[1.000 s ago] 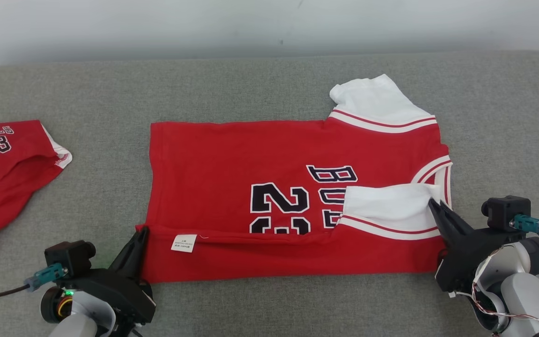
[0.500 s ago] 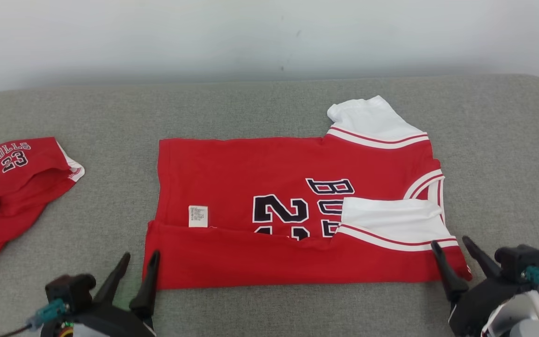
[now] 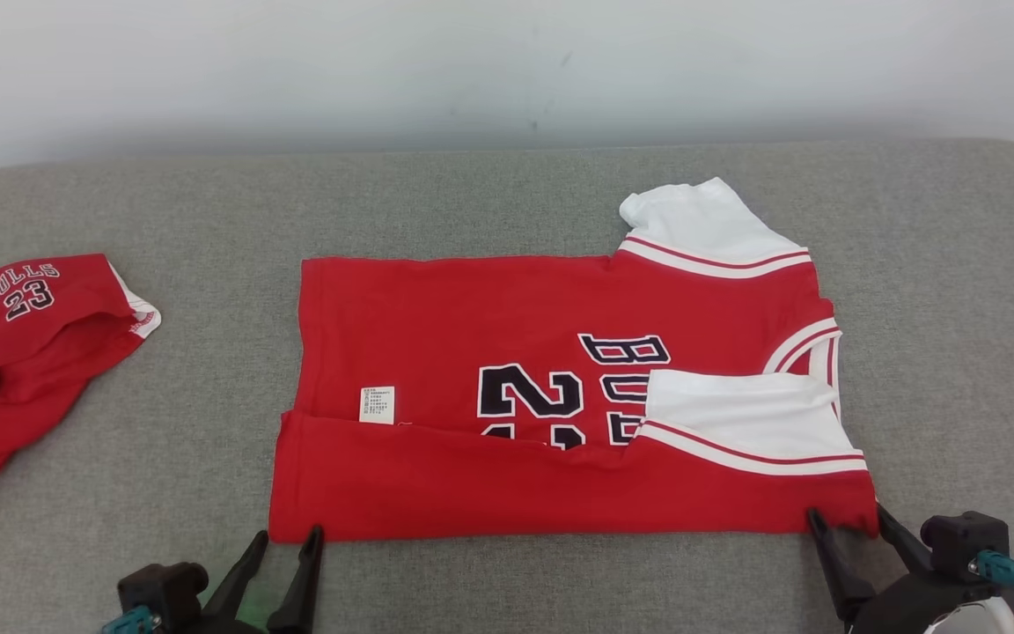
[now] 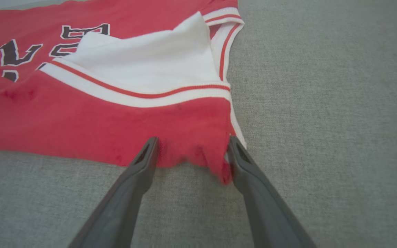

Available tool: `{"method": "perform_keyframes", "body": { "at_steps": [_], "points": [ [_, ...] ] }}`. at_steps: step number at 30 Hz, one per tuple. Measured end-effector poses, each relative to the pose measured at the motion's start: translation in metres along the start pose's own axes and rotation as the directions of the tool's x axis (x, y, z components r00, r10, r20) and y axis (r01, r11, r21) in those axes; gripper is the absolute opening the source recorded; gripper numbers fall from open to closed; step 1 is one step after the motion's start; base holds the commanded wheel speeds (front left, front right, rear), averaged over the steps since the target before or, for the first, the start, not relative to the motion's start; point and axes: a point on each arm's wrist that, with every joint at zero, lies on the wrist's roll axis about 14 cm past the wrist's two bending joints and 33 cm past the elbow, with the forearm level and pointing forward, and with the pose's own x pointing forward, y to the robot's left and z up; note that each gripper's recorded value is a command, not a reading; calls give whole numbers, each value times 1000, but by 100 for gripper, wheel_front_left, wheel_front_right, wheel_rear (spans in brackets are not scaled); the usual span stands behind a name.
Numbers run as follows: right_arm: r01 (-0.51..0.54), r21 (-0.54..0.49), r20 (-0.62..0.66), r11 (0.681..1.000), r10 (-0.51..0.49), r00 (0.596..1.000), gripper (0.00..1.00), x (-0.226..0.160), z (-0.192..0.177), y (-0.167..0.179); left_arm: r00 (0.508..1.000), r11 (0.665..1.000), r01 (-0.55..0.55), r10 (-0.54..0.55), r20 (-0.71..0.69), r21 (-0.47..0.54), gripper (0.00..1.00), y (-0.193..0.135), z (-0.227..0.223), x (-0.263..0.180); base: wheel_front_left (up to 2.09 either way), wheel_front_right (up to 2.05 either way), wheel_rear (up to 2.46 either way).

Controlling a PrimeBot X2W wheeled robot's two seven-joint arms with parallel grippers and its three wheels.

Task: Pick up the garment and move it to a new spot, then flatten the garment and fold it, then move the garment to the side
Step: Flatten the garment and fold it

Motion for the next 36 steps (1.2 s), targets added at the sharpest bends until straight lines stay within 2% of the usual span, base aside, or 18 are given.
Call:
{"method": "perform_keyframes", "body": {
  "at_steps": [1, 2, 3, 4, 5, 11, 19, 26, 31, 32, 33, 34, 35, 36],
  "points": [
    [1, 0, -8, 1000, -1, 1000, 80, 0, -2, 0, 1000, 1000, 2, -2, -2, 1, 100, -1, 0, 1, 0, 0, 0],
    [1, 0, -12, 1000, -1, 1000, 33, 1, -3, 0, 1000, 1000, 2, -2, -2, -1, 100, -2, 0, 3, 0, 0, 0],
    [1, 1, -15, 1000, -1, 1000, 9, 1, -3, 1, 1000, 1000, 1, -1, -3, -3, 93, -3, -1, 4, 0, 0, 0],
    [1, 2, -17, 1000, -1, 1000, 0, 2, -4, 1, 1000, 1000, 3, -3, -3, -4, 11, -4, -1, 5, 0, 0, 0],
    [0, 4, -18, 1000, 0, 1000, 0, 2, -4, 2, 1000, 1000, 5, -5, -2, -7, 0, -5, -1, 6, 0, 0, 0],
    [-4, 7, 0, 1000, 4, 1000, 0, -4, -3, 5, 1000, 1000, -3, 4, 11, -13, 0, -5, 1, 0, 0, 0, 0],
    [12, 15, 18, 1000, -13, 1000, 0, -37, -11, -2, 1000, 999, -1, 2, 14, -44, 0, -9, -12, -29, 0, 0, 0],
    [33, 7, -12, 999, -33, 999, 0, -65, -21, -7, 1000, 999, -17, 17, -7, -49, 0, -6, -24, -52, 0, 0, 0],
    [44, 28, -52, 999, -42, 998, 0, -73, -28, -4, 999, 995, -38, 35, -40, -93, 0, -4, -30, -58, 0, 0, 0],
    [44, 29, -66, 999, -42, 997, 10, -74, -30, -3, 998, 995, -42, 38, -41, -94, 24, -3, -30, -58, 0, 0, 0],
    [40, 30, -76, 999, -38, 996, 51, -74, -32, 0, 998, 995, -43, 40, -39, -94, 95, -3, -29, -58, 0, 0, 0],
    [37, 36, -82, 999, -34, 996, 94, -74, -33, 2, 998, 995, -44, 41, -41, -94, 100, -3, -29, -59, 0, 0, 0],
    [36, 39, -81, 999, -32, 996, 100, -74, -32, 3, 998, 994, -46, 42, -38, -94, 100, -4, -28, -59, 0, 0, 0],
    [33, 40, -76, 999, -30, 997, 100, -74, -30, 4, 999, 995, -45, 42, -31, -94, 100, -4, -26, -59, 0, 0, 0]
  ]
}}
